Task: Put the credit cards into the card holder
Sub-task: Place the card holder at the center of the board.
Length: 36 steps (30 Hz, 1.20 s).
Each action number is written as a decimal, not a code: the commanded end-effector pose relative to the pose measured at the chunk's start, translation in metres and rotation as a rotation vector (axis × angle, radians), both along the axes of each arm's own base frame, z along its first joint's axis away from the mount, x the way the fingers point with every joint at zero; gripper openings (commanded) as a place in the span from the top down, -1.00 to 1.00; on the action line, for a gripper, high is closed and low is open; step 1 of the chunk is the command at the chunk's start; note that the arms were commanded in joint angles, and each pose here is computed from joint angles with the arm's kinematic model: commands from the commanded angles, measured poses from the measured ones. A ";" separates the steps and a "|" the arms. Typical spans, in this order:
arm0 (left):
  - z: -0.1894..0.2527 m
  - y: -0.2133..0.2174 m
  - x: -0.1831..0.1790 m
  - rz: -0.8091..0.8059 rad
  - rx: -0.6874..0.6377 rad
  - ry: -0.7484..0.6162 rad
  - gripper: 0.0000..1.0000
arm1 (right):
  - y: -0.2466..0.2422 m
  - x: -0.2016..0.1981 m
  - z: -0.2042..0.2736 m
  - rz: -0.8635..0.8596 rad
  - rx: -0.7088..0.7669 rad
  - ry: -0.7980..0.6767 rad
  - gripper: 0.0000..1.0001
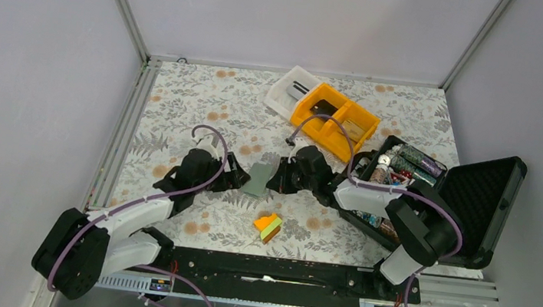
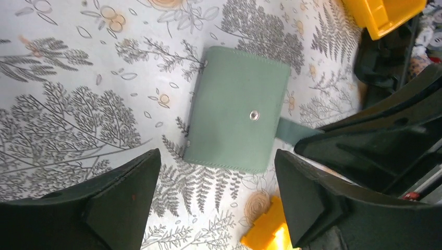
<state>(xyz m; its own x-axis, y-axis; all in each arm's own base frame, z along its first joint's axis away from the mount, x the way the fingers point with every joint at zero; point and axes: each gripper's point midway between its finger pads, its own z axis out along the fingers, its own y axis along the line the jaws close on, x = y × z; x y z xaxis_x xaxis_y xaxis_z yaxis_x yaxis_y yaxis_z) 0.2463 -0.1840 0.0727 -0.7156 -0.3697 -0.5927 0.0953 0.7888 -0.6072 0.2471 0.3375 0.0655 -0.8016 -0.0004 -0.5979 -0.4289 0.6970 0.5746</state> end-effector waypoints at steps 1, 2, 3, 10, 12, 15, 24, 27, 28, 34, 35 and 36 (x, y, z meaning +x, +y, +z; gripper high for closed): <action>0.026 0.002 0.029 0.044 0.048 -0.094 -0.70 | 0.023 -0.008 0.018 0.142 0.094 0.021 1.00; 0.028 -0.002 0.030 0.040 0.026 -0.097 -0.72 | 0.024 -0.009 0.021 0.146 0.105 0.025 1.00; 0.030 -0.007 0.031 0.032 -0.004 -0.100 -0.74 | 0.024 -0.010 0.022 0.149 0.108 0.025 1.00; 0.039 -0.036 0.034 -0.111 -0.039 -0.125 -0.92 | 0.013 -0.011 0.026 0.114 0.086 0.010 1.00; 0.040 -0.035 0.035 -0.124 0.003 -0.136 -0.93 | 0.010 -0.013 0.032 0.101 0.099 0.002 1.00; 0.043 -0.032 0.034 -0.125 0.031 -0.160 -0.94 | 0.008 -0.014 0.037 0.097 0.104 -0.001 1.00; 0.033 -0.038 0.021 -0.161 0.040 -0.128 -0.93 | 0.003 -0.017 0.050 0.105 0.098 -0.030 1.00; 0.029 -0.039 0.020 -0.156 0.041 -0.113 -0.88 | 0.001 -0.018 0.048 0.106 0.090 -0.027 1.00; 0.028 -0.039 0.021 -0.153 0.043 -0.110 -0.86 | 0.001 -0.019 0.048 0.106 0.090 -0.027 1.00; 0.019 -0.037 0.023 -0.137 0.069 -0.085 -0.45 | -0.005 -0.020 0.046 0.091 0.083 -0.029 1.00; 0.017 -0.037 0.023 -0.139 0.071 -0.079 -0.42 | -0.005 -0.021 0.046 0.090 0.083 -0.030 1.00; 0.016 -0.039 0.023 -0.145 0.073 -0.077 -0.40 | -0.006 -0.021 0.046 0.090 0.080 -0.030 1.00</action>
<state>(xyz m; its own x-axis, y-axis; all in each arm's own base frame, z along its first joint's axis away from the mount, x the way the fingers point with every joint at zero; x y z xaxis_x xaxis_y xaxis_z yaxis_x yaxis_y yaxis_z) 0.2607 -0.2170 0.0814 -0.7285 -0.2244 -0.6473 0.2357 0.8051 -0.5444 0.2215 0.3346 0.0971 -0.8140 -0.0412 -0.5794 -0.4785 0.6130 0.6286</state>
